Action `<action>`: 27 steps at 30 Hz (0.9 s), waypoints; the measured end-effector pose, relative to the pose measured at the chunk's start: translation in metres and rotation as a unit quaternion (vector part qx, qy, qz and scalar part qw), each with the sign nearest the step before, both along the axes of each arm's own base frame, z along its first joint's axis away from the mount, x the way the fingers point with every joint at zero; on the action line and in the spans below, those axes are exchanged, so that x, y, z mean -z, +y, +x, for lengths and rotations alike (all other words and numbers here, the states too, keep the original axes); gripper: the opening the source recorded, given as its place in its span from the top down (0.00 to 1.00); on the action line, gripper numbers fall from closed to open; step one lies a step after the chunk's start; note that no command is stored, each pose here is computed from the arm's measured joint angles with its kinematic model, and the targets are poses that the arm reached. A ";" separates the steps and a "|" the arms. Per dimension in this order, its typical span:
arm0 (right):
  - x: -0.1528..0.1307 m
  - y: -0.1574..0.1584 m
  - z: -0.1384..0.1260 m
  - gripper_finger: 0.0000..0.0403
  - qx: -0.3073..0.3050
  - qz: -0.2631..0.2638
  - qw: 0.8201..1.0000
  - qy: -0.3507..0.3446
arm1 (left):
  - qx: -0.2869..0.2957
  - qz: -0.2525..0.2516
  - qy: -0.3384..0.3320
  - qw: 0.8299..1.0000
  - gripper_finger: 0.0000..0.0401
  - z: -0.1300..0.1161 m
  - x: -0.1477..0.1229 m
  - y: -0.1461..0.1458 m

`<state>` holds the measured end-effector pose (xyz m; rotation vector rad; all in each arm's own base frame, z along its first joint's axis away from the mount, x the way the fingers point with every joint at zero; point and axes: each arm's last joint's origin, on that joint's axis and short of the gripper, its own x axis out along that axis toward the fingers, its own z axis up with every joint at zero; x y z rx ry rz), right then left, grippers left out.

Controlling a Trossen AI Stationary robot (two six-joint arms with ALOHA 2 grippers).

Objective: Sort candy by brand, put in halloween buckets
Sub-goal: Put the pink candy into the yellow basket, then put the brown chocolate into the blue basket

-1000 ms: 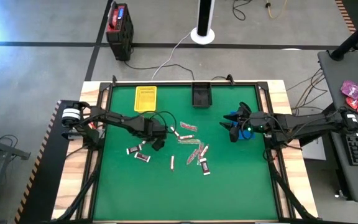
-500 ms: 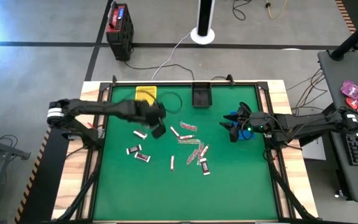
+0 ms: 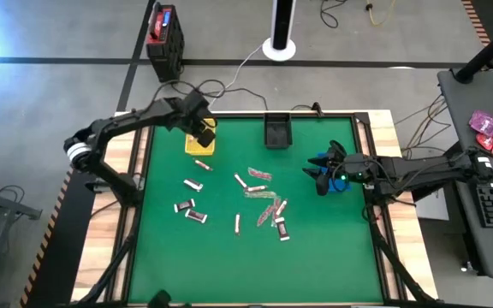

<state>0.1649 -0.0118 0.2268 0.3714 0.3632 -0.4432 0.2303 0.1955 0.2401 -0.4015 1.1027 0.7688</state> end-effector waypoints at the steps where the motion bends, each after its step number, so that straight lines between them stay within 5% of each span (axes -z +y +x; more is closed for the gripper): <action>1: 0.000 0.000 0.000 0.50 0.000 0.001 1.000 0.000 | 0.002 -0.003 0.005 1.000 0.96 0.001 0.003 0.002; 8: 0.000 0.000 0.000 0.50 -0.001 -0.001 1.000 0.001 | 0.003 -0.020 0.027 0.999 0.92 0.006 0.019 0.010; 17: 0.000 0.000 0.000 0.50 -0.001 -0.002 1.000 0.000 | 0.002 -0.021 0.030 0.999 0.76 0.008 0.022 0.012; 27: -0.003 0.000 0.001 0.50 -0.007 -0.027 1.000 -0.009 | 0.040 0.021 -0.013 0.999 0.68 0.015 -0.010 -0.020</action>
